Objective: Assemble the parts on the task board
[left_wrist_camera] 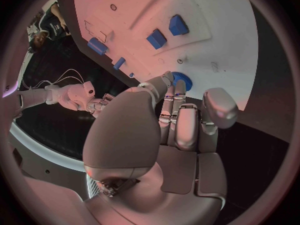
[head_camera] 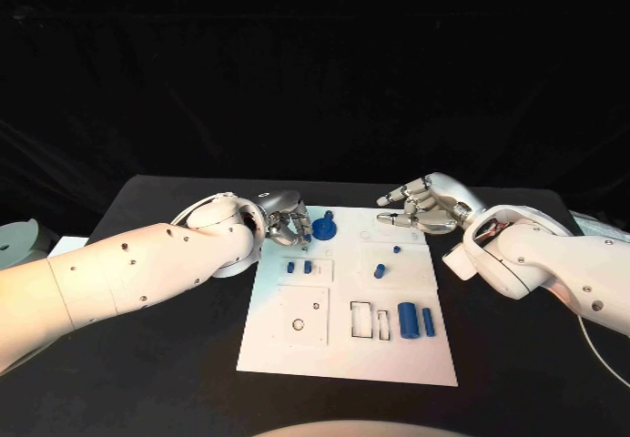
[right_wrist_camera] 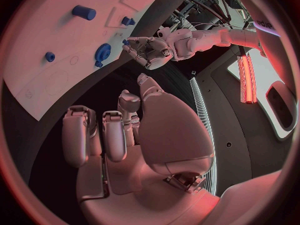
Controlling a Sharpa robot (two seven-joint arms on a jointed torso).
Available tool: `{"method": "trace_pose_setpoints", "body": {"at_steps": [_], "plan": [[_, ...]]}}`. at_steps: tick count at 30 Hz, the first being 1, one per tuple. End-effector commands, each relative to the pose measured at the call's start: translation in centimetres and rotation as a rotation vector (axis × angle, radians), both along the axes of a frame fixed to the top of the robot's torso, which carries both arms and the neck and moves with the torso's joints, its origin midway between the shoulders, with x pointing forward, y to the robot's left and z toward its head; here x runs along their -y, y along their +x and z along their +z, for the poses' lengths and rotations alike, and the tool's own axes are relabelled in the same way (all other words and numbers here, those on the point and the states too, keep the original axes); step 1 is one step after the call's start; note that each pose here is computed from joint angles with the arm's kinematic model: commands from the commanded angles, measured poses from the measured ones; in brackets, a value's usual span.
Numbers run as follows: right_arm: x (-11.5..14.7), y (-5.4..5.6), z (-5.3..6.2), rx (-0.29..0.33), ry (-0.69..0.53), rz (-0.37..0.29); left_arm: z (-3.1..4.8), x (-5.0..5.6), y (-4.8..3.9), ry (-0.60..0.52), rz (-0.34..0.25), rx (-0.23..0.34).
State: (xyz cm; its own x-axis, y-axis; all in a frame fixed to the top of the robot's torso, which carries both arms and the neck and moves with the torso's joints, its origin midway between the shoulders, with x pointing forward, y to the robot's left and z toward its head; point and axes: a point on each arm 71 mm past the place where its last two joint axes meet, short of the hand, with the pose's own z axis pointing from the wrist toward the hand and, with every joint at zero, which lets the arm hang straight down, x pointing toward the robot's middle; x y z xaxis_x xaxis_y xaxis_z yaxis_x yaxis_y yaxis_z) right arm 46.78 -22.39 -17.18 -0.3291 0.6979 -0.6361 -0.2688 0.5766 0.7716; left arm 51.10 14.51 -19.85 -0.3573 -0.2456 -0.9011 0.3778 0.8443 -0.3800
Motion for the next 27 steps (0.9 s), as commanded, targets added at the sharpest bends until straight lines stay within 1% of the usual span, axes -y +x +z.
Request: {"method": "trace_pose_setpoints", "body": {"at_steps": [1,6,11,22,27], "plan": [[-0.2,-0.1,-0.1,-0.003,-0.002,0.017,-0.18,-0.1,-0.09,0.004,0.006,-0.037],[-0.1,-0.1,-0.1,-0.004,-0.002,0.017,-0.46,-0.5,-0.06,0.024,0.012,-0.058],[-0.2,-0.1,-0.1,-0.004,-0.002,0.017,-0.73,-0.8,0.01,0.035,0.016,-0.070],[-0.2,-0.1,-0.1,-0.004,-0.001,0.019,-1.60,-0.5,-0.01,0.049,0.015,-0.083],[-0.2,-0.1,-0.1,-0.004,-0.001,0.018,-1.74,-0.5,-0.02,0.051,0.016,-0.085]]}}
